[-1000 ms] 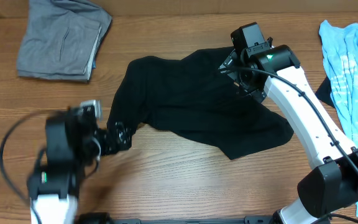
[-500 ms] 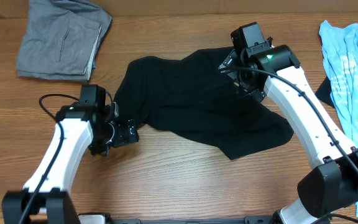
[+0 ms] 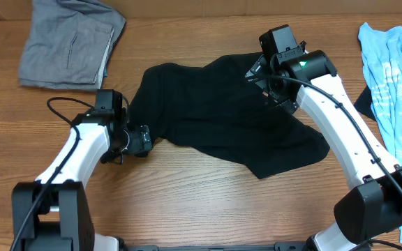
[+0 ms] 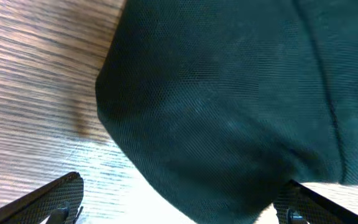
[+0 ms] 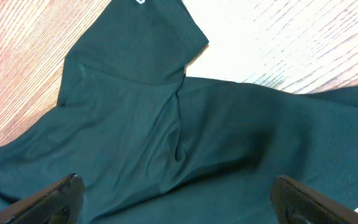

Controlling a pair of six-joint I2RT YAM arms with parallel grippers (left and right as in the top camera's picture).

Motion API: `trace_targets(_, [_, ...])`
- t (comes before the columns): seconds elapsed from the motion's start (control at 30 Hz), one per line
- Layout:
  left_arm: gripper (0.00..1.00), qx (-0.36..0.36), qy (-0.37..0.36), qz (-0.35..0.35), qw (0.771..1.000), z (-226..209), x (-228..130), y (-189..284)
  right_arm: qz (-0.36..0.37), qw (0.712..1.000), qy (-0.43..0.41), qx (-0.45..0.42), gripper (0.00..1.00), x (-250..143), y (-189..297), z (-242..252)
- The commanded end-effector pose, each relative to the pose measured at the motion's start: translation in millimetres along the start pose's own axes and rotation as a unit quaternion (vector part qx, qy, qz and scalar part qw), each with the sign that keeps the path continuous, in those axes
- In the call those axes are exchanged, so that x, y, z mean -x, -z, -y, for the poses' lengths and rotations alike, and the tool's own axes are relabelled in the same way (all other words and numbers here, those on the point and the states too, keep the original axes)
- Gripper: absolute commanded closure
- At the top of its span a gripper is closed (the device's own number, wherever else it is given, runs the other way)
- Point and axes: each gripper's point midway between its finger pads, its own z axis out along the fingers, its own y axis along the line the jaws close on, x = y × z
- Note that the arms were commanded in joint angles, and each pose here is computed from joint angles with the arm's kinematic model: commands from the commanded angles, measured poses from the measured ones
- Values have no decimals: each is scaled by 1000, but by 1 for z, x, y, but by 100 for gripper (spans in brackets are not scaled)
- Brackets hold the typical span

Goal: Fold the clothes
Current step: 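Grasp the left edge of the black t-shirt with the left gripper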

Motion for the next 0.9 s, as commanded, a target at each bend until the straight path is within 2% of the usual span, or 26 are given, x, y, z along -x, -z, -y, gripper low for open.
trace_targets(0.0, [13, 4, -14, -17, 1000, 1, -1, -9, 3, 1000, -5, 1, 0, 3, 1, 0])
trace_targets(0.07, [30, 7, -15, -21, 1000, -1, -3, -11, 4, 1000, -5, 1, 0, 3, 1, 0])
trace_targets(0.13, [54, 7, -15, -20, 1000, -1, -1, -10, 4, 1000, -5, 2, 0, 3, 1, 0])
trace_targets(0.17, [69, 6, -15, -17, 1000, 0, 1, -8, 4, 1000, -5, 1, 0, 3, 1, 0])
trace_targets(0.27, [96, 3, -15, -10, 1000, 5, 10, 2, 4, 1000, -5, 2, 0, 3, 1, 0])
trace_targets(0.47, [96, 27, -17, 15, 999, 9, 39, 54, 4, 1000, -5, 2, 0, 3, 1, 0])
trace_targets(0.7, [96, 82, 13, 59, 995, -1, 62, 127, -20, 1000, 0, 8, 0, -6, 1, -2])
trace_targets(0.87, [94, 106, 14, 72, 992, -7, 67, 141, -81, 990, 104, 56, 0, -30, 4, -15])
